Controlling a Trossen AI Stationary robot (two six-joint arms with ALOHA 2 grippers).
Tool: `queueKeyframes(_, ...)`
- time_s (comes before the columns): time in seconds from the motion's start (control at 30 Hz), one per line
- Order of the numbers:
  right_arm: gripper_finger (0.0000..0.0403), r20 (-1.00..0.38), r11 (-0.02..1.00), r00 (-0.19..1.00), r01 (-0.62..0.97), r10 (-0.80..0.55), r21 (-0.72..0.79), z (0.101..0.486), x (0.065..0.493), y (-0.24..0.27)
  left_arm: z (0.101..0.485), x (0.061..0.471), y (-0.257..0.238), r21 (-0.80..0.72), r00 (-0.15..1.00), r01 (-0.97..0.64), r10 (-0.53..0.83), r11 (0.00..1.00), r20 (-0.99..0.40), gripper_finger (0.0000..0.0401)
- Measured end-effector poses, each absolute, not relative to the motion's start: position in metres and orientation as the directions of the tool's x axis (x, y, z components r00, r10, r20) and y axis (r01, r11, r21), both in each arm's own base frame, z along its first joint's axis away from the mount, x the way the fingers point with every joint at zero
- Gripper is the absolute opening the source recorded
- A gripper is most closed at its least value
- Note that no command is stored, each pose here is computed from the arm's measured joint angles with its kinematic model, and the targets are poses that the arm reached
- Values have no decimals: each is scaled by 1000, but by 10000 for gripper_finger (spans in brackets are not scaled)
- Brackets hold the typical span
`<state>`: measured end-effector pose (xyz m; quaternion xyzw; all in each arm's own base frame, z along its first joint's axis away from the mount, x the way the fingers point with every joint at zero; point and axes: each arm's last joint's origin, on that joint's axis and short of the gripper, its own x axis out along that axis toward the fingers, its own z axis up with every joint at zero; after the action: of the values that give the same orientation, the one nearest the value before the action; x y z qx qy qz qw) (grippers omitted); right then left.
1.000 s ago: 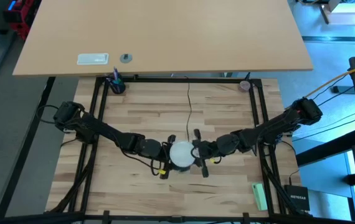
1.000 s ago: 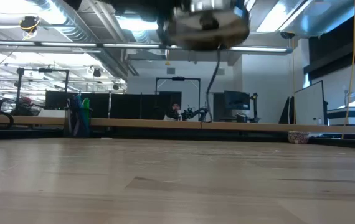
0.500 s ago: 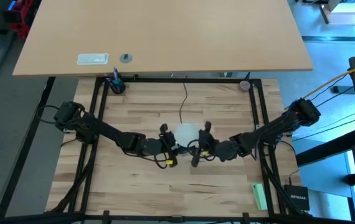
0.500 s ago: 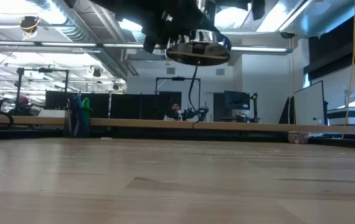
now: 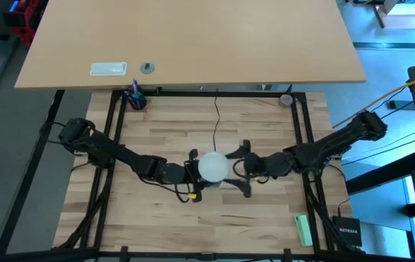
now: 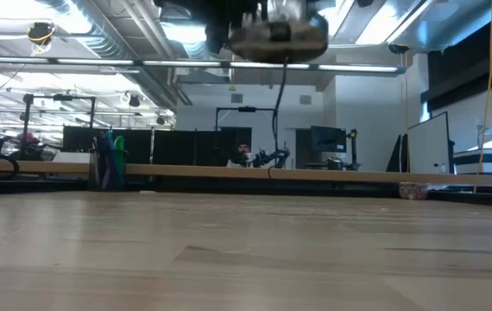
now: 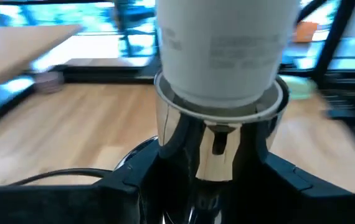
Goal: Screw lightbulb
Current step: Insert the lightbulb into the lamp
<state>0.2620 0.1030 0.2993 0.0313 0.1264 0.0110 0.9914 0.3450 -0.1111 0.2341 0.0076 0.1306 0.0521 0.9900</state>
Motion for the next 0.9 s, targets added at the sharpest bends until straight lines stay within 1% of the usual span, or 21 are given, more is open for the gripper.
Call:
queueKeyframes(0.07, 376, -273, 990, 953, -106, 129, 97, 300, 258, 104, 238, 345, -111, 2, 967, -5, 6, 1000, -256, 170)
queueKeyframes(0.13, 371, -275, 980, 943, -162, 188, 113, 300, 259, 107, 239, 345, -112, -18, 959, 108, -109, 994, -260, 170)
queueKeyframes(0.2, 362, -245, 976, 947, -182, 207, 119, 298, 265, 110, 239, 345, -112, -40, 946, 181, -185, 983, -265, 170)
queueKeyframes(0.27, 351, -222, 976, 951, -197, 213, 93, 294, 272, 113, 238, 346, -112, -61, 929, 246, -253, 967, -269, 170)
queueKeyframes(0.33, 341, -185, 972, 954, -226, 234, 65, 289, 282, 118, 237, 347, -112, -73, 918, 284, -293, 956, -267, 170)
queueKeyframes(0.5, 314, -116, 963, 957, -269, 267, 2, 274, 302, 127, 232, 348, -111, -82, 913, 283, -294, 956, -281, 170)
queueKeyframes(0.6, 281, -104, 963, 958, -270, 266, -20, 272, 304, 128, 231, 348, -111, -86, 909, 280, -293, 956, -297, 170)
queueKeyframes(0.7, 219, -110, 967, 962, -252, 249, -22, 273, 304, 127, 230, 348, -111, -93, 907, 275, -291, 957, -306, 170)
queueKeyframes(0.77, 165, -125, 971, 965, -236, 232, -23, 274, 301, 126, 230, 348, -109, -83, 918, 241, -255, 967, -304, 170)
queueKeyframes(0.8, 148, -131, 977, 969, -214, 209, -26, 274, 300, 125, 230, 349, -109, -74, 925, 218, -230, 973, -304, 170)
queueKeyframes(0.9, 149, -163, 991, 980, -124, 114, -51, 274, 298, 121, 229, 349, -105, -39, 941, 116, -123, 992, -314, 170)
